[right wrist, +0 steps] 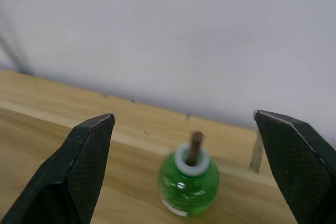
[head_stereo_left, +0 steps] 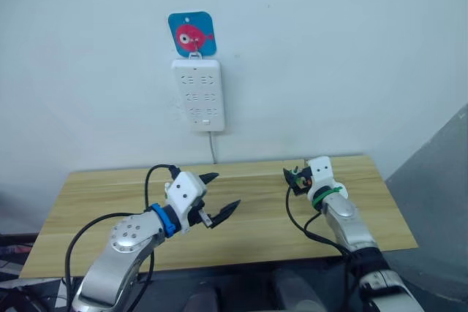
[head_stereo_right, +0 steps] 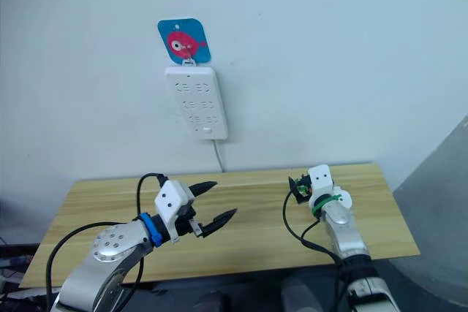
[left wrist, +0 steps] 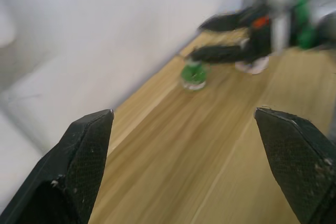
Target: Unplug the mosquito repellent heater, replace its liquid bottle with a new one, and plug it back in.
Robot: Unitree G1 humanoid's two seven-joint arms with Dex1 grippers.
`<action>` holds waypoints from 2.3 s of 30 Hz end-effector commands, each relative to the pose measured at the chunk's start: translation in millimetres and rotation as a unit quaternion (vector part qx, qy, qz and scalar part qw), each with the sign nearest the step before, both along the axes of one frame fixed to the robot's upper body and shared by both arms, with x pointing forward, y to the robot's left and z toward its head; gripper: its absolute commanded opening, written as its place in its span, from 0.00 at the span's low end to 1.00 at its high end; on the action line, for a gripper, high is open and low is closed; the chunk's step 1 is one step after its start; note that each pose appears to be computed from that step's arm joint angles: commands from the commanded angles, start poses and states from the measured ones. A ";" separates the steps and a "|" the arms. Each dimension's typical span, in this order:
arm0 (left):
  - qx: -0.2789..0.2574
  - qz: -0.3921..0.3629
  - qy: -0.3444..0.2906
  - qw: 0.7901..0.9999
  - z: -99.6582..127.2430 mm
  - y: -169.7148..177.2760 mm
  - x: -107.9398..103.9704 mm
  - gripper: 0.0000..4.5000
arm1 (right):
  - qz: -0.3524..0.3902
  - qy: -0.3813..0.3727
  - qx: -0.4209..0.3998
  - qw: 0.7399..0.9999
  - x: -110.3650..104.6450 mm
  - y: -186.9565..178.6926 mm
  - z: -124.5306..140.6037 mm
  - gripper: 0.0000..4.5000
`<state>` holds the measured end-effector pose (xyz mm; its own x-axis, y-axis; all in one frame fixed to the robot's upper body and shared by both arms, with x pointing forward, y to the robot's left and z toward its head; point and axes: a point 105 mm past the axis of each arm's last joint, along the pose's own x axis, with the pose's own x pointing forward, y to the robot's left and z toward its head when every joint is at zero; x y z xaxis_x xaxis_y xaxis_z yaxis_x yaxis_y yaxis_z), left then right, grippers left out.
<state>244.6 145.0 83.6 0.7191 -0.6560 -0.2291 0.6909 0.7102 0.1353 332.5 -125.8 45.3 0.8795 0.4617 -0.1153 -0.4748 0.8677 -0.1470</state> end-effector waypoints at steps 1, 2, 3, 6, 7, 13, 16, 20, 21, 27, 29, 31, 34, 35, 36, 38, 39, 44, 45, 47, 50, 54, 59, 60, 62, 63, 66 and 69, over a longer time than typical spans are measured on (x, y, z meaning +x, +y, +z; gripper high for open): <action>-0.017 0.039 -0.019 0.999 3.9 16.2 -1.0 1.00 | 0.107 -0.022 -0.012 0.994 -19.0 28.1 33.6 0.99; -0.027 0.064 -0.014 0.997 -1.0 25.7 -3.4 1.00 | 0.152 -0.022 -0.021 0.988 -28.8 37.4 40.0 0.99; -0.034 0.091 -0.009 0.995 -5.7 35.6 -6.0 1.00 | 0.189 -0.022 -0.031 0.981 -37.4 44.8 45.4 0.99; -0.046 0.144 0.014 0.988 -17.5 58.7 -12.8 1.00 | 0.271 -0.006 -0.046 0.961 -57.6 60.4 57.8 0.99; -0.046 0.162 0.024 0.985 -22.5 67.8 -13.5 1.00 | 0.303 0.002 -0.040 0.952 -66.9 66.4 63.8 0.99; -0.015 0.211 0.070 0.975 -48.8 106.8 -10.7 1.00 | 0.364 0.014 -0.062 0.929 -95.5 81.7 80.4 0.99; 0.006 0.209 0.069 0.975 -55.9 114.8 0.7 1.00 | 0.362 0.015 -0.071 0.929 -97.8 84.9 85.2 0.99; 0.013 0.225 0.052 0.973 -56.6 125.7 22.8 1.00 | 0.363 0.020 -0.076 0.928 -103.1 84.6 90.3 0.99; 0.019 0.222 0.048 0.974 -57.0 127.1 28.0 1.00 | 0.367 0.024 -0.080 0.927 -105.7 84.2 90.0 0.99; 0.037 0.202 0.049 0.977 -66.0 131.5 48.7 1.00 | 0.376 0.041 -0.084 0.922 -118.4 83.3 88.8 0.99; 0.041 0.189 0.053 0.980 -69.5 129.6 53.7 1.00 | 0.377 0.042 -0.084 0.922 -120.6 84.1 89.7 0.99; 0.044 0.183 0.053 0.981 -71.4 127.8 60.6 1.00 | 0.376 0.045 -0.081 0.922 -122.2 84.9 90.5 0.99; 0.048 0.174 0.055 0.982 -74.8 125.2 68.3 1.00 | 0.378 0.049 -0.079 0.921 -124.3 86.0 91.1 0.99; 0.045 0.170 0.055 0.983 -75.3 122.9 70.4 1.00 | 0.378 0.049 -0.081 0.921 -124.6 86.1 90.8 0.99; 0.042 0.170 0.052 0.983 -74.7 121.1 73.0 1.00 | 0.378 0.050 -0.082 0.921 -124.8 86.1 90.5 0.99; 0.035 0.173 0.048 0.983 -73.6 119.5 77.2 1.00 | 0.377 0.051 -0.083 0.921 -124.7 86.0 90.3 0.99; 0.035 0.171 0.048 0.984 -74.0 118.6 77.6 1.00 | 0.376 0.052 -0.083 0.922 -124.1 85.8 90.4 0.99; 0.029 0.168 0.048 0.984 -75.6 116.3 76.8 1.00 | 0.371 0.052 -0.081 0.923 -122.0 85.7 91.4 0.99; 0.027 0.164 0.047 0.985 -75.6 114.0 76.7 1.00 | 0.370 0.052 -0.081 0.924 -121.6 85.5 91.6 0.99; 0.022 0.158 0.045 0.986 -75.1 109.6 77.8 1.00 | 0.367 0.053 -0.080 0.925 -120.8 85.0 92.2 0.99; 0.018 0.158 0.042 0.986 -75.1 106.3 79.9 0.88 | 0.363 0.056 -0.078 0.927 -121.0 84.1 93.2 1.00; 0.023 0.156 0.044 0.987 -80.0 103.5 76.8 0.59 | 0.362 0.059 -0.079 0.927 -124.0 82.8 93.6 1.00; 0.027 0.156 0.041 0.987 -79.9 105.7 74.4 0.50 | 0.359 0.061 -0.081 0.928 -123.5 81.5 93.4 1.00; 0.028 0.155 0.039 0.987 -79.1 105.9 74.4 0.50 | 0.358 0.062 -0.082 0.928 -123.0 81.3 93.2 1.00; 0.038 0.131 0.023 0.990 -71.1 102.8 73.4 0.50 | 0.360 0.059 -0.083 0.927 -122.2 81.2 93.2 1.00; 0.042 0.117 0.017 0.992 -67.5 100.3 72.6 0.50 | 0.361 0.058 -0.083 0.927 -121.9 81.5 93.2 1.00; 0.047 0.062 -0.006 0.997 -50.5 84.5 69.7 0.50 | 0.366 0.054 -0.078 0.926 -120.7 82.5 96.1 1.00; 0.042 -0.021 -0.025 0.999 -28.0 51.5 63.4 0.50 | 0.377 0.044 -0.067 0.923 -116.4 85.7 104.6 1.00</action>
